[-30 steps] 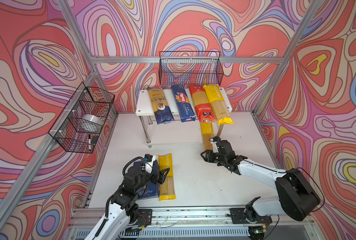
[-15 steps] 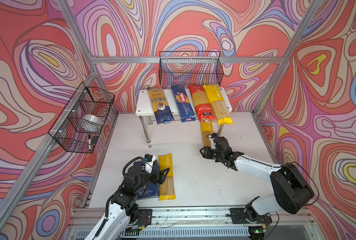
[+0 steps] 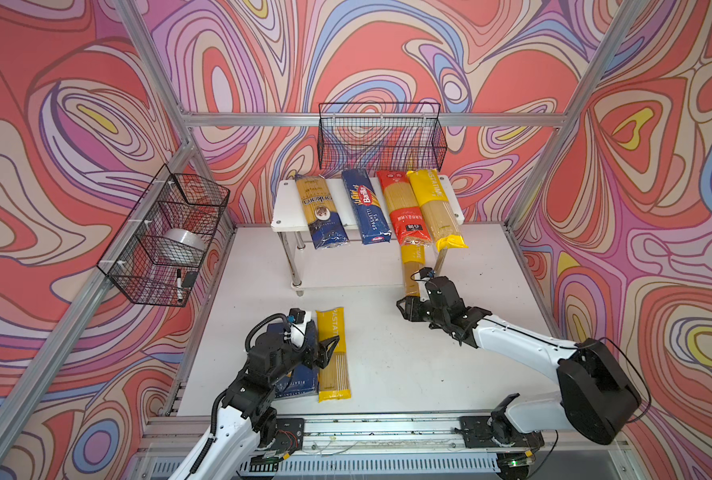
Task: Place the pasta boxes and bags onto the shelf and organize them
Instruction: 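Swing the right gripper toward the left gripper over the nearer PASTATIME bag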
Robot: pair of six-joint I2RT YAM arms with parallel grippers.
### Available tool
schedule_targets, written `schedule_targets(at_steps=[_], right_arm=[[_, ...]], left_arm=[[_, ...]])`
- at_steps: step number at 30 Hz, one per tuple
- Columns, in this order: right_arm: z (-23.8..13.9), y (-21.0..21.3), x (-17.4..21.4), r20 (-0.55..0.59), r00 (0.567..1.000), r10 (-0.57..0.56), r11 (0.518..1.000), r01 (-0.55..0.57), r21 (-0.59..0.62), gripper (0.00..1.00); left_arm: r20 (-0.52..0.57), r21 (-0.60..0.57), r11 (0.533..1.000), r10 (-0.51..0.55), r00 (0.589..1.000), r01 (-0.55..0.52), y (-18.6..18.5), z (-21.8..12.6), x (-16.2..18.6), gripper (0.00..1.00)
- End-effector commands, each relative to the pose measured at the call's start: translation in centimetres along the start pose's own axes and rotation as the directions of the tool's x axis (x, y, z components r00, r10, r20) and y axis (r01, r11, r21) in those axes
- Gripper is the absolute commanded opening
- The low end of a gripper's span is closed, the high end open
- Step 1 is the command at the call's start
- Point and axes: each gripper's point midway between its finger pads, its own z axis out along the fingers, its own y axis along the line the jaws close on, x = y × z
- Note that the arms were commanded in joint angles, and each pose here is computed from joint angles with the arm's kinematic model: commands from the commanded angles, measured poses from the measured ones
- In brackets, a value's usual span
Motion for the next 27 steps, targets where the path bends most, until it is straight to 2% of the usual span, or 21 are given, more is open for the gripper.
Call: schedule_targets(at_steps=[1, 4, 7, 10, 17, 24, 27], right_arm=[[-0.8, 1.6, 3.4, -0.037, 0.999, -0.035, 0.999, 0.035, 0.012, 0.60], [-0.8, 3.4, 6.2, -0.072, 0.997, -0.036, 0.999, 0.034, -0.025, 0.61], [-1.1, 5.8, 8.3, -0.082, 0.994, -0.076, 0.997, 0.074, -0.034, 0.62], [-1.4, 8.8, 9.5, -0.087, 0.987, -0.132, 0.990, 0.128, -0.051, 0.63], [-0.7, 12.0, 10.4, -0.120, 0.983, -0.138, 0.986, 0.125, -0.106, 0.69], [0.6, 13.4, 10.7, -0.141, 0.974, -0.177, 0.980, 0.162, -0.112, 0.75], [1.3, 14.4, 11.1, -0.170, 0.966, -0.193, 0.977, 0.175, -0.119, 0.79]], left_arm=[[0.006, -0.036, 0.999, -0.014, 1.000, 0.015, 0.5, -0.1, -0.5, 1.00], [-0.016, -0.091, 0.996, -0.020, 1.000, 0.019, 1.1, -0.4, -0.8, 1.00], [-0.032, -0.204, 0.977, -0.066, 0.997, 0.058, 2.5, -1.7, -1.5, 1.00], [-0.023, -0.254, 0.963, -0.093, 0.995, 0.084, 3.0, -2.6, -1.7, 1.00], [0.011, -0.287, 0.952, -0.105, 0.994, 0.104, 3.6, -3.3, -1.7, 1.00], [0.041, -0.439, 0.891, -0.106, 0.993, 0.114, 5.3, -5.9, -3.4, 1.00], [0.032, -0.423, 0.899, -0.108, 0.994, 0.111, 5.2, -5.4, -3.3, 1.00]])
